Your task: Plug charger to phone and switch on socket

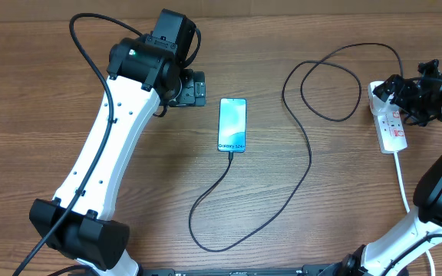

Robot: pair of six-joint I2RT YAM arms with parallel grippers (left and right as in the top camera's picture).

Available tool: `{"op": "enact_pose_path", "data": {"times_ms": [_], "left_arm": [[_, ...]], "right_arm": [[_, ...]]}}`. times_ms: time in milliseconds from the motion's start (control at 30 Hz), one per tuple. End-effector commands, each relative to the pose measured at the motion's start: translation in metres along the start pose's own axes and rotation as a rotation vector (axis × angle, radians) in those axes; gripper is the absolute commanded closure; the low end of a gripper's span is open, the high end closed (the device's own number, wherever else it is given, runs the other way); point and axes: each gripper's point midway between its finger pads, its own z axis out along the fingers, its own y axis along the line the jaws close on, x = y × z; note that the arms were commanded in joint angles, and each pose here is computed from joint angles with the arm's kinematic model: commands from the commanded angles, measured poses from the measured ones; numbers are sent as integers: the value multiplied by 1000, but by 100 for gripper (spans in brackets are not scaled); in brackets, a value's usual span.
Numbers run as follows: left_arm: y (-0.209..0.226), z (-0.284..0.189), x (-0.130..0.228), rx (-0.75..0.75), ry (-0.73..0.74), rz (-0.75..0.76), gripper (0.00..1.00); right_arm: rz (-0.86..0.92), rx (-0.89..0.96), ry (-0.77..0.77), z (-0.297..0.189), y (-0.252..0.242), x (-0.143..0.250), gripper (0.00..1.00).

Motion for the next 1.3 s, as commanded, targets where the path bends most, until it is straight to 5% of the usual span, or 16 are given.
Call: {"op": "enact_pose_path", "data": {"times_ms": [0, 1267], "left_arm": [[3, -1, -4, -13, -14, 10, 0], [3, -1, -4, -13, -14, 10, 0]], "right_arm": [[12, 9, 39, 16, -6, 10, 0], [42, -160, 112, 28, 17, 26, 0]]}}
